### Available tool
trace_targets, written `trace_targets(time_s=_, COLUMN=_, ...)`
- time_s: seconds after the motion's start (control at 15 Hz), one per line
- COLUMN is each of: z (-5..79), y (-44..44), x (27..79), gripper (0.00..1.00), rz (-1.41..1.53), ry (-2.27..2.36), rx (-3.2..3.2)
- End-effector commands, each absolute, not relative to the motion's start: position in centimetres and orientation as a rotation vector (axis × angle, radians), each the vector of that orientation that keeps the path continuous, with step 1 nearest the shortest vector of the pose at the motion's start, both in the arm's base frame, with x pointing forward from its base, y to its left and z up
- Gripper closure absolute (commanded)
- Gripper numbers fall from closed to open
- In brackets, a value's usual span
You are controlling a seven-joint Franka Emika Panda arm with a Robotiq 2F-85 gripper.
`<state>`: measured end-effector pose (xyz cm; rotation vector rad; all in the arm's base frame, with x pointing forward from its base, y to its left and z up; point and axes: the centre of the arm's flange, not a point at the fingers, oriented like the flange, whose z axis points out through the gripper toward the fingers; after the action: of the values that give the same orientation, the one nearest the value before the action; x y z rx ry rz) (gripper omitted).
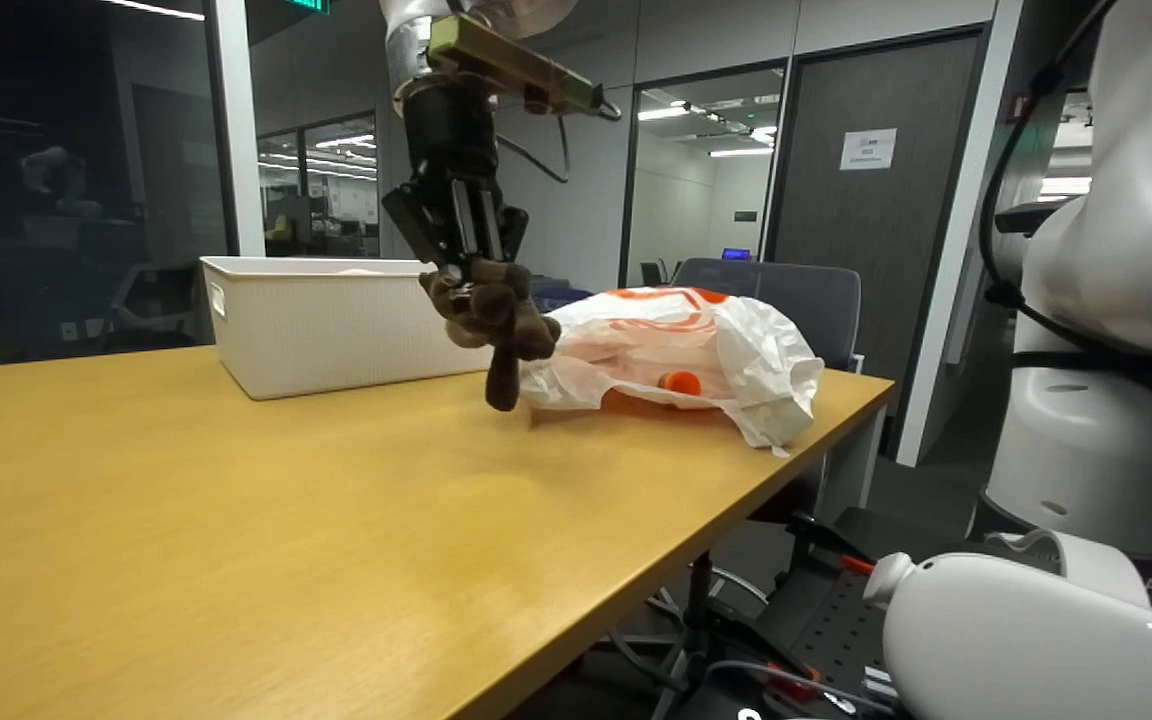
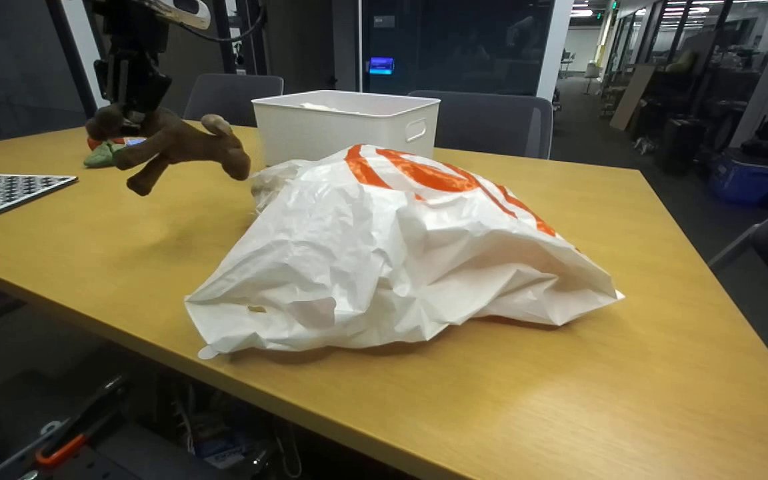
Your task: Put the two shirts in the white basket and then put the yellow container and toy moose in the plastic bag
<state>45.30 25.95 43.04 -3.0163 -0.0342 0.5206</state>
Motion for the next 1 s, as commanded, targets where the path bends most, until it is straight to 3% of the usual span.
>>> trace_targets(time_s=0.0, z=43.8, y=24.0, x=42.0, gripper=0.96, rz=0.700, ry=0.092, rx=-2.872)
trace_targets(time_s=0.27, z=42.6, y=22.7, x=41.0, gripper=0.96, rz=0.771, ry=0.345, rx=-2.855)
trace_targets(time_s=0.67, z=37.5, y=13.6, x=40.3, gripper=0.96, rz=0.836, ry=0.833, rx=-2.836)
trace_targets(time_s=0.93, z=35.3, y=8.3, x=40.9, gripper=0.96, rz=0.703, ry=1.086, rx=-2.804)
